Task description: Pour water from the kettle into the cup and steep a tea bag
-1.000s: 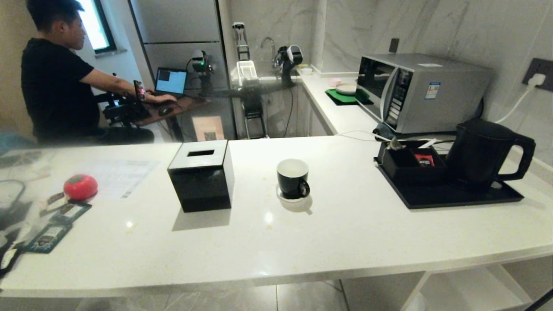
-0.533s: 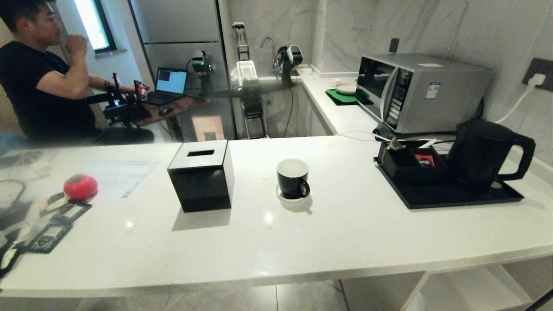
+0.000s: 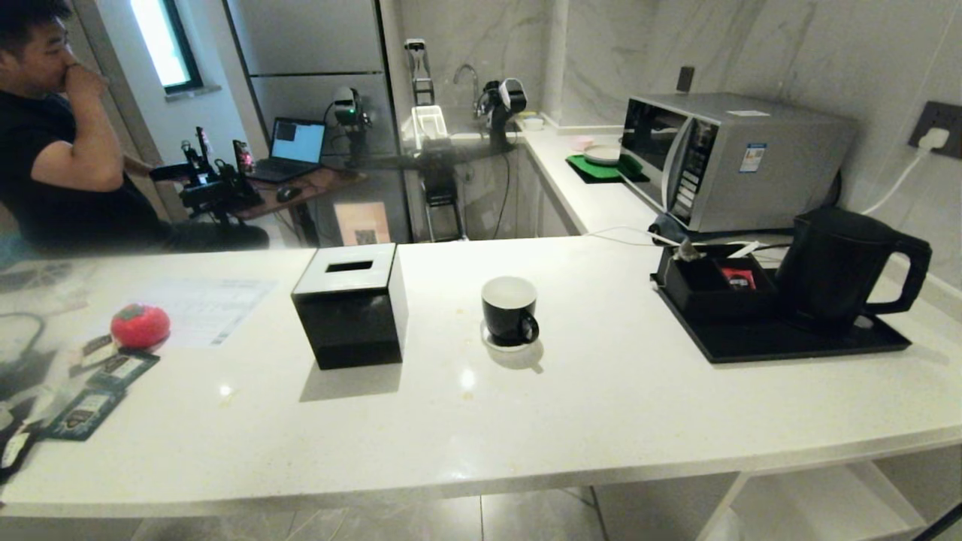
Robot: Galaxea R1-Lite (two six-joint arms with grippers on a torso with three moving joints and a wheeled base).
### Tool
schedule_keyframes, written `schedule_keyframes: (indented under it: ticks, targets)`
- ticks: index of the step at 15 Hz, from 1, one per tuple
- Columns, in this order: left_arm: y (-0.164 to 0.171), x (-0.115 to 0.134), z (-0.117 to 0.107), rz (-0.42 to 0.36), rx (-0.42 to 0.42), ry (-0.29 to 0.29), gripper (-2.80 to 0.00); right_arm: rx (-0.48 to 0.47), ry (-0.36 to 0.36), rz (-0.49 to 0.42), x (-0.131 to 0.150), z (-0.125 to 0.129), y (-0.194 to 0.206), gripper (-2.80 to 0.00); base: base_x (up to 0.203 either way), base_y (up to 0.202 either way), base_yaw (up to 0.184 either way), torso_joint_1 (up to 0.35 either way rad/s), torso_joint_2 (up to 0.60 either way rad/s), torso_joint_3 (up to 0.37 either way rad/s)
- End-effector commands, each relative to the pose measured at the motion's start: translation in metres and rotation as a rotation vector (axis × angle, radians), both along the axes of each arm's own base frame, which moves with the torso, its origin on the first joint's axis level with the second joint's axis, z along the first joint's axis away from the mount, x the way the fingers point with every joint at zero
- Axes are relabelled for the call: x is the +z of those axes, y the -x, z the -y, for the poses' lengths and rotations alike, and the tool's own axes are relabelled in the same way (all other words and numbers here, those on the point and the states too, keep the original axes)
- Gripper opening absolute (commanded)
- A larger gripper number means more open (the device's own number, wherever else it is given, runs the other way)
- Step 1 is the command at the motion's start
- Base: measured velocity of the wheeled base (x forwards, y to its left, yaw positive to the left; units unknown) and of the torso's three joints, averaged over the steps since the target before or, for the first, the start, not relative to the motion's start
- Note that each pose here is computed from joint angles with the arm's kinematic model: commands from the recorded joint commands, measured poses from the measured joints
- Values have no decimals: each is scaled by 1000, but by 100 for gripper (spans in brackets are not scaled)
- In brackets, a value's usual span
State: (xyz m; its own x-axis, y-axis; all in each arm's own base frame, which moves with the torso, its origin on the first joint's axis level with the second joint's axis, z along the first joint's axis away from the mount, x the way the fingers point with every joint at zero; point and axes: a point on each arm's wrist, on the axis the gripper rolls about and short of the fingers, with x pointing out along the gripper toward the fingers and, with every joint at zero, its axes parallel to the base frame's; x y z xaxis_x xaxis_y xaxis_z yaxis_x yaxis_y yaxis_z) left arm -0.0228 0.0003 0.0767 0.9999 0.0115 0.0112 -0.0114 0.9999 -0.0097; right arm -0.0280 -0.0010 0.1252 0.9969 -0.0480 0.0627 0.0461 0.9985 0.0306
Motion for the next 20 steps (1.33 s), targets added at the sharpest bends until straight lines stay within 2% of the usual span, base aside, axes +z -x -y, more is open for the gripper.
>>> schedule_keyframes:
  ticks: [1, 5, 9, 14, 16, 20]
  targets:
    - [0, 0, 0, 1, 1, 1, -280, 8, 0, -77, 39, 0, -20, -280, 0, 0, 0, 0, 0, 0]
    - [0, 0, 0, 0, 1, 0, -280, 2, -19, -159, 106, -1, -92, -280, 0, 0, 0, 0, 0, 0]
    - [0, 0, 0, 1, 1, 0, -280, -18, -25, -212, 138, -1, -209, -280, 0, 0, 0, 0, 0, 0]
    - [0, 0, 0, 1, 1, 1, -280, -44, -31, -188, 134, 6, -346, -280, 0, 0, 0, 0, 0, 0]
    - [0, 0, 0, 1, 1, 0, -280, -51, -33, -181, 126, 9, -382, -280, 0, 0, 0, 0, 0, 0]
    - [0, 0, 0, 1, 1, 1, -280, -58, -37, -205, 103, 14, -427, -280, 0, 0, 0, 0, 0, 0]
